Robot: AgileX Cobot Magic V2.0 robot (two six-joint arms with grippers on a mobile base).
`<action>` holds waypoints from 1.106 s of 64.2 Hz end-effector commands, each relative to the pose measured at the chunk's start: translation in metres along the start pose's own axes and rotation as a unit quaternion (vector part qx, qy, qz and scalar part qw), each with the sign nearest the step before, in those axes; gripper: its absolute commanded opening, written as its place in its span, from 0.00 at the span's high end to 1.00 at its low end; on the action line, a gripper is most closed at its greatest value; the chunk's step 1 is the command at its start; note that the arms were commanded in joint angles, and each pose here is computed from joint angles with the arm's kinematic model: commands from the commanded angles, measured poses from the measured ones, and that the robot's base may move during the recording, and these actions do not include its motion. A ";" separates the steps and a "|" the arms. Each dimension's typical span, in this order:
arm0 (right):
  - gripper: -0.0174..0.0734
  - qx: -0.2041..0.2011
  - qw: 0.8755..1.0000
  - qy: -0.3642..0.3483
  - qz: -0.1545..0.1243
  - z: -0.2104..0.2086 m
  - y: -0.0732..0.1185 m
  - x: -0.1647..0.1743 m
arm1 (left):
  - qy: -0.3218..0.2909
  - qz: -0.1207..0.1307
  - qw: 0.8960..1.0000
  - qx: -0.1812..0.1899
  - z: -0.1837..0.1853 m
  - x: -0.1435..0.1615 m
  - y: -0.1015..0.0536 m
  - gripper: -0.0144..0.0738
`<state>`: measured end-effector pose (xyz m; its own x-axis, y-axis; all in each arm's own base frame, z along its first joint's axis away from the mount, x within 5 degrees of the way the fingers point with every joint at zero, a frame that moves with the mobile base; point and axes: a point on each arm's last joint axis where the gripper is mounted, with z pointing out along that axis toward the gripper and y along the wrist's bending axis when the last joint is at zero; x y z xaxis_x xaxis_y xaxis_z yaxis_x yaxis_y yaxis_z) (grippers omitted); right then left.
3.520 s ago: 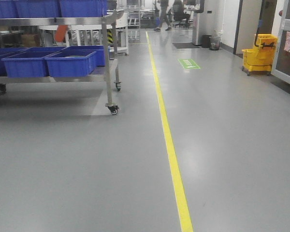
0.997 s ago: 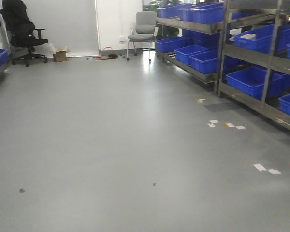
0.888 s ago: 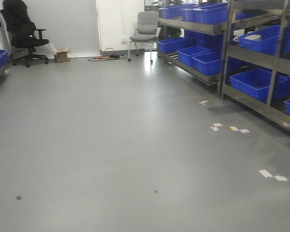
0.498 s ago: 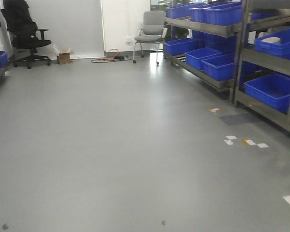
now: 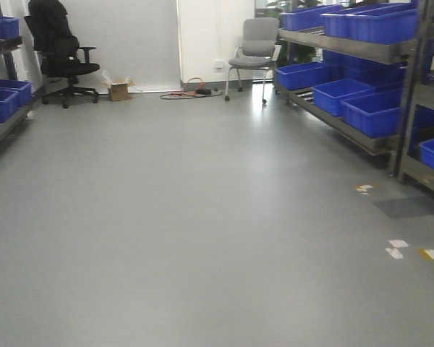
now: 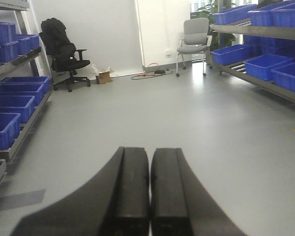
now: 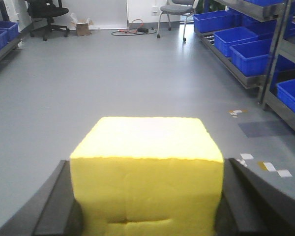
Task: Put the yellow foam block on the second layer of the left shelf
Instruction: 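Drive the base to the shelf rack of blue bins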
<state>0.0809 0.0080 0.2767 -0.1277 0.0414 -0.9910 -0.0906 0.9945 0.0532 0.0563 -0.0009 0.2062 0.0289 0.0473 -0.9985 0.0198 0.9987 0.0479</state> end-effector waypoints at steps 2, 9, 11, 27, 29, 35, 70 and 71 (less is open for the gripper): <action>0.30 0.002 0.998 -0.059 -0.006 -0.002 0.000 -0.018 | -0.037 -0.005 0.999 0.004 -0.001 0.000 -0.001 0.68; 0.30 0.002 0.998 -0.059 -0.006 -0.002 0.000 -0.018 | -0.037 -0.005 0.999 0.004 -0.001 0.000 -0.001 0.68; 0.30 0.002 0.998 -0.059 -0.006 -0.002 0.000 -0.018 | -0.037 -0.005 0.999 0.004 -0.001 0.000 -0.001 0.68; 0.30 0.002 0.998 -0.059 -0.006 -0.002 0.000 -0.018 | -0.037 -0.005 0.999 0.004 -0.001 0.000 -0.001 0.68; 0.30 0.002 0.998 -0.059 -0.006 -0.002 0.000 -0.018 | -0.037 -0.005 0.999 0.004 -0.001 0.000 -0.001 0.68; 0.30 0.002 0.998 -0.059 -0.006 -0.002 0.000 -0.018 | -0.037 -0.005 0.999 0.004 -0.001 0.000 -0.001 0.68; 0.30 0.002 0.998 -0.059 -0.006 -0.002 0.000 -0.018 | -0.037 -0.005 0.999 0.004 -0.001 0.000 -0.001 0.68; 0.30 0.002 0.998 -0.059 -0.006 -0.002 0.000 -0.018 | -0.037 -0.005 0.999 0.004 -0.001 0.000 -0.001 0.68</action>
<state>0.0809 0.0080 0.2767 -0.1277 0.0414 -0.9910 -0.0906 0.9945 0.0532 0.0563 -0.0009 0.2062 0.0289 0.0473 -0.9985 0.0198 0.9987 0.0479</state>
